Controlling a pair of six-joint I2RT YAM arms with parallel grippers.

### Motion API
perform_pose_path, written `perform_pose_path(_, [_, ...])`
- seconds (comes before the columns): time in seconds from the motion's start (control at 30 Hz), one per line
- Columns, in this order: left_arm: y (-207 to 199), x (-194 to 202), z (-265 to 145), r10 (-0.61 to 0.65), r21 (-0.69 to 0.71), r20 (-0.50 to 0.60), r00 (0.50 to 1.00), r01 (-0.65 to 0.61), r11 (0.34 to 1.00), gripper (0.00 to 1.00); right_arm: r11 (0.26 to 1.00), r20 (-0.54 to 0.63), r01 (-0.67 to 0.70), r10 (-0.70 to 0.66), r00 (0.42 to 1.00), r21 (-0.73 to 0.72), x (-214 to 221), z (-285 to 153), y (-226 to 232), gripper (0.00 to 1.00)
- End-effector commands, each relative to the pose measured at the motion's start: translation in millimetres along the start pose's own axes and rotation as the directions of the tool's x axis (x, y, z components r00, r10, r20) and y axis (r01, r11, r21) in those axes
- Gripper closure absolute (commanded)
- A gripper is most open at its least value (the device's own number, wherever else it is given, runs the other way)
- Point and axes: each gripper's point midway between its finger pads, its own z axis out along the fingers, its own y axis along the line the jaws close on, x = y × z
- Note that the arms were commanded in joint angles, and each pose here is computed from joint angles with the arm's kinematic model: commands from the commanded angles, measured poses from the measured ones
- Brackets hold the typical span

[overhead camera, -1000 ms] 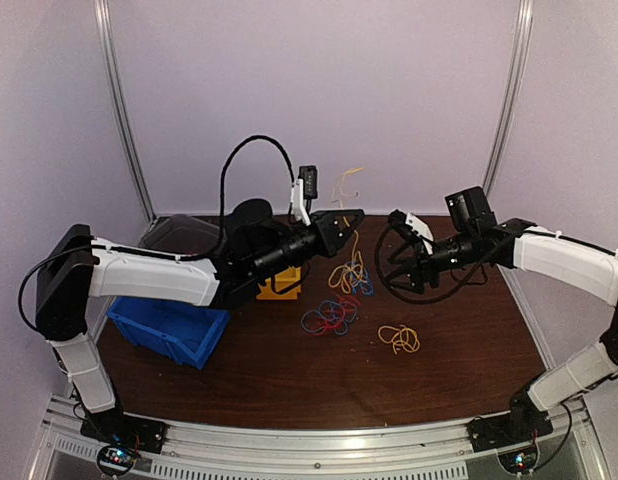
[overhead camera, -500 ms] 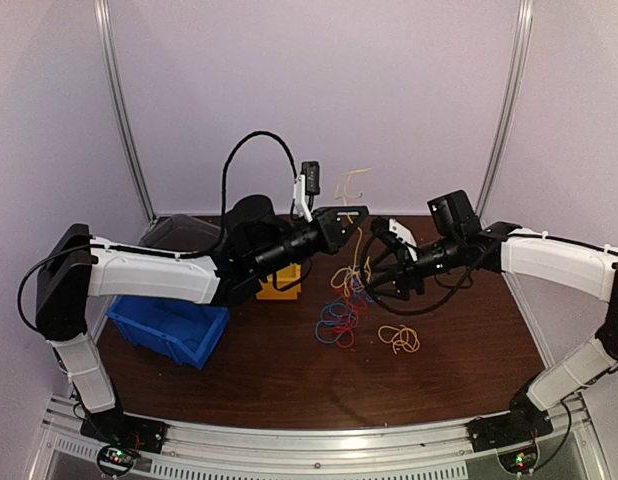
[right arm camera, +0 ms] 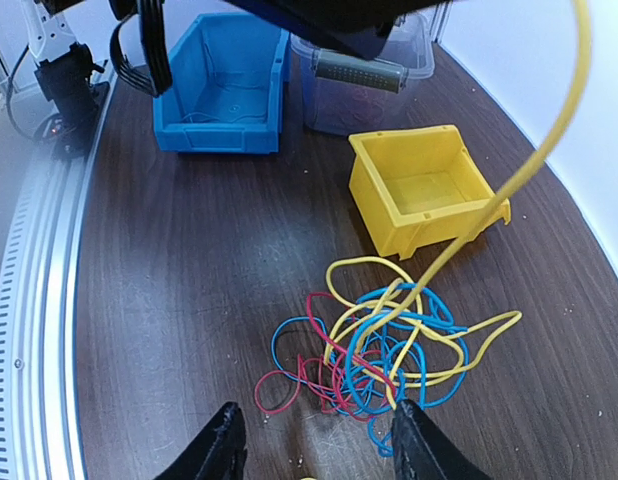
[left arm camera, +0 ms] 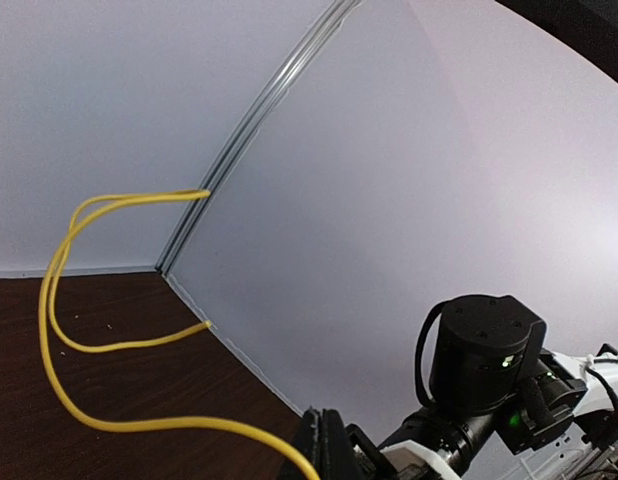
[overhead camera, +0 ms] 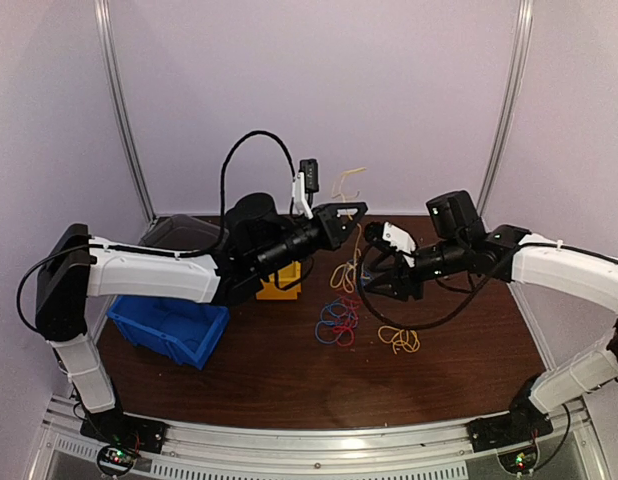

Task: Untangle the cables

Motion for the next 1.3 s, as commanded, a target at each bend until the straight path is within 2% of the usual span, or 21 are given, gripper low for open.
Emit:
perform_pose_path(0.0, [-26.9,-33.5,-0.7,-0.014,0.05,0.086,0.996,0.01,0.999,1.0,0.996,-0.034,0.013,-0.01,0.999,0.088,-0.4,8.5,-16.5,0.5])
perform_pose_path(0.17, [-28.1,-33.6,-1.0,-0.021,0.055,0.083,0.996,0.017,0.998,1.0,0.995,-0.023,0.025,-0.023,0.999,0.093,-6.9,16.6,-17.9,0.63])
perform_pose_path(0.37, [-27.3,-33.3,-2.4,-0.013,0.05,0.084,0.996,0.009,0.999,1.0,0.995,-0.008,0.024,-0.024,1.0,0.1,-9.4,14.9,-17.0,0.99])
perform_pose_path(0.57, [-31.9,-40.1,-5.5,0.011,0.05,0.093,0.996,-0.015,0.999,1.0,0.989,-0.056,0.003,0.005,0.998,0.145,16.3,8.6,-22.1,1.0])
perform_pose_path(0.7, [-42.4,-66.4,-13.8,0.102,0.017,0.121,0.987,-0.104,0.994,1.0,0.984,-0.104,-0.058,0.076,0.992,0.17,57.6,-3.5,-37.8,1.0])
perform_pose_path(1.0, [-58.8,-159.4,-68.2,0.303,-0.164,0.269,0.914,-0.267,0.95,1.0,0.948,-0.219,-0.209,0.263,0.94,0.239,166.5,-48.3,-78.0,1.0])
perform_pose_path(1.27, [-72.1,-203.0,-114.6,0.396,-0.278,0.332,0.856,-0.312,0.909,1.0,0.912,-0.202,-0.319,0.374,0.905,0.259,197.6,-62.7,-94.4,1.0])
